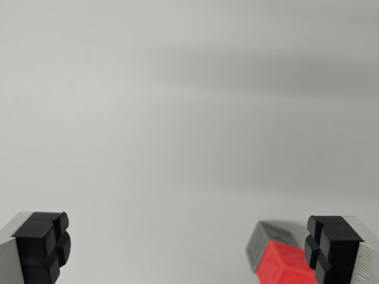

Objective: Destack cube

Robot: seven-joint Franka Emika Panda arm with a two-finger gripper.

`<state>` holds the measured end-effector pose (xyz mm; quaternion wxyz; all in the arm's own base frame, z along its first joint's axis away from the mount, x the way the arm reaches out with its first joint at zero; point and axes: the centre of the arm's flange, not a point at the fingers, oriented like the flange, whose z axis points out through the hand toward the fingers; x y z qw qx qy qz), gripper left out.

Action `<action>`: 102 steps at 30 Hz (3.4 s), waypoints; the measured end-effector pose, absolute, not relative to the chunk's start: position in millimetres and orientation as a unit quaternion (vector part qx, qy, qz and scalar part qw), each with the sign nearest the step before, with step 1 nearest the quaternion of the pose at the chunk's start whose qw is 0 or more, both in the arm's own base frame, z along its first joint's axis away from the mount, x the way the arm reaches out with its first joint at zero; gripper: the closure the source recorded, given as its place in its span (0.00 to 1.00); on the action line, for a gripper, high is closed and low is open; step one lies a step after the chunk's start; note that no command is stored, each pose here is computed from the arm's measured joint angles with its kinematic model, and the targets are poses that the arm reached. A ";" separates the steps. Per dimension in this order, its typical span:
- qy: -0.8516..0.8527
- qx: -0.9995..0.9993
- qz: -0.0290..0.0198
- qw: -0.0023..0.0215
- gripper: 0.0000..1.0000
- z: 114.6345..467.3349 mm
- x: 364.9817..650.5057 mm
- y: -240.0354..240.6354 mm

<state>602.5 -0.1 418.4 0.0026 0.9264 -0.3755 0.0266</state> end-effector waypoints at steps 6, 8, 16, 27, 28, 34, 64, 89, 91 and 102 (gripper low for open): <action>-0.376 0.926 0.027 0.003 0.00 418.4 602.5 -0.1; -0.376 0.926 0.027 0.003 0.00 418.4 602.5 -0.1; -0.376 0.926 0.026 0.003 0.00 417.6 602.1 -0.3; -0.380 0.925 0.024 0.004 0.00 411.3 595.5 -5.5; -0.381 0.924 0.024 0.004 0.00 410.4 594.5 -6.2; -0.385 0.923 0.023 0.005 0.00 405.1 586.9 -11.4; -0.426 0.904 0.015 0.004 0.00 361.6 531.4 -53.3; -0.479 0.878 0.005 0.003 0.00 308.1 462.9 -104.5; -0.483 0.876 0.003 0.003 0.00 303.0 456.8 -109.1; -0.505 0.863 -0.001 0.002 0.00 279.9 427.4 -131.1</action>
